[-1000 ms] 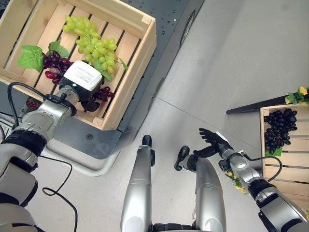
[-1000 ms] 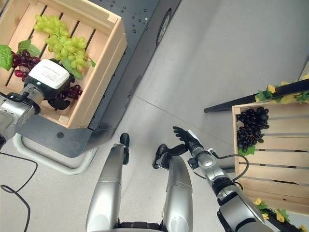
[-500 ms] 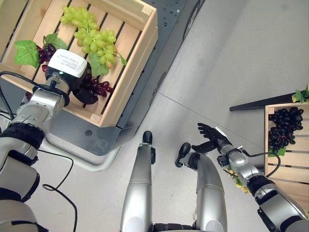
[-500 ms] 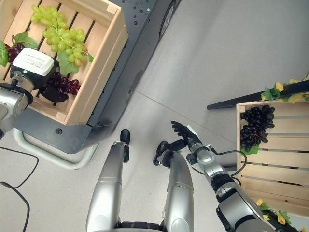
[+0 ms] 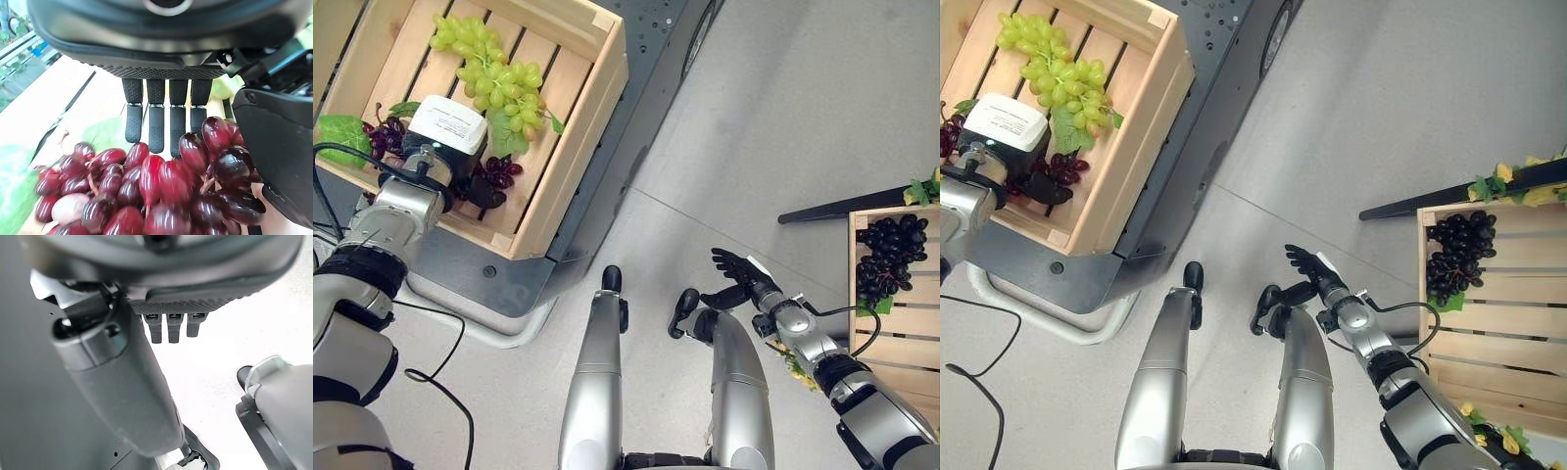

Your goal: Pick up the fruits from the basket on one side to the basket on the other side

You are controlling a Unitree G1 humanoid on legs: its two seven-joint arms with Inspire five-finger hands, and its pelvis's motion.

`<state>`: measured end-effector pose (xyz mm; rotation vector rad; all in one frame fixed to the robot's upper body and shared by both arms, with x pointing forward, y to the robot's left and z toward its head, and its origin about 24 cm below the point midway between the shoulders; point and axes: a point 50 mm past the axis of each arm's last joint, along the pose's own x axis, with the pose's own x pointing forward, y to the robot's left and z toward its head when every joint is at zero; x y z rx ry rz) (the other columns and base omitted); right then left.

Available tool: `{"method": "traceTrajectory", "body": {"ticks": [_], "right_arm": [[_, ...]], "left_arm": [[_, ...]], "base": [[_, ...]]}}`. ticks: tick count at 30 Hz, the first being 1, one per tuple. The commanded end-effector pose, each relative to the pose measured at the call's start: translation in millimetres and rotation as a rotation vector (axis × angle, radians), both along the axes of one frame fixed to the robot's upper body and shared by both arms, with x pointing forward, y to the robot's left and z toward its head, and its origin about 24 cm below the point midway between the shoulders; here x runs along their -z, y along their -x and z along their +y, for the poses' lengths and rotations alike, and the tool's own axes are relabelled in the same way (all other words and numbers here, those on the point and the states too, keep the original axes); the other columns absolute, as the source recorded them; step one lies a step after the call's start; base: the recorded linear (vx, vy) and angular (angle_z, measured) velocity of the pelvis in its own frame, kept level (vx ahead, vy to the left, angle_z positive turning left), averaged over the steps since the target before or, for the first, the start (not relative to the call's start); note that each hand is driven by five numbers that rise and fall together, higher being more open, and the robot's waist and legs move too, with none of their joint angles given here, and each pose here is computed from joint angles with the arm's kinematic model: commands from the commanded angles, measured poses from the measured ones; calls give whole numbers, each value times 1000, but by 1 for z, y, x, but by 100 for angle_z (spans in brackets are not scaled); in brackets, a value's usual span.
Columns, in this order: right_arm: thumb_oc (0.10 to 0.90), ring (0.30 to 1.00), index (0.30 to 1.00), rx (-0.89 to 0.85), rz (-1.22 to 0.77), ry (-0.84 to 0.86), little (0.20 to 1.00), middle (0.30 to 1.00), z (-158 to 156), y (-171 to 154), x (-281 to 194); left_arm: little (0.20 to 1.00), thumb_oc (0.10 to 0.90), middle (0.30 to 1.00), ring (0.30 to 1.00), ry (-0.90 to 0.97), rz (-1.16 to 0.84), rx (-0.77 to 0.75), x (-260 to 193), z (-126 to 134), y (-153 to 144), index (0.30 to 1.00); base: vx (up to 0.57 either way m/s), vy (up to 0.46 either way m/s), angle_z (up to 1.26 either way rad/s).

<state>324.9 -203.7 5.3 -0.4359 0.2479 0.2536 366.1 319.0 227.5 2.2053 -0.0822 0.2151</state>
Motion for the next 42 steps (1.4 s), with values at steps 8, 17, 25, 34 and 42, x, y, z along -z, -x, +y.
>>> {"method": "traceTrajectory", "body": {"ticks": [8,17,25,34,42], "right_arm": [[800,900,900,55,-75,-55,900,900,-16,17,1],[800,900,900,76,-69,-94,900,900,-8,36,13],[800,900,900,80,-35,-96,900,900,3,51,27],[800,900,900,124,63,-112,900,900,3,78,54],[800,900,900,138,108,-163,900,900,6,92,65]], "left_arm": [[300,400,300,300,156,-121,-10,7,34,22,300],[300,400,300,300,972,-462,-127,50,72,56,300],[300,400,300,300,1553,-634,-113,86,73,70,300],[300,400,300,300,2023,-810,-92,129,64,84,300],[300,400,300,300,2024,-783,-3,122,61,84,300]], "base": [[29,-3,-2],[17,-28,-7],[12,-14,-2],[38,-18,-8],[50,-31,-4]]}}
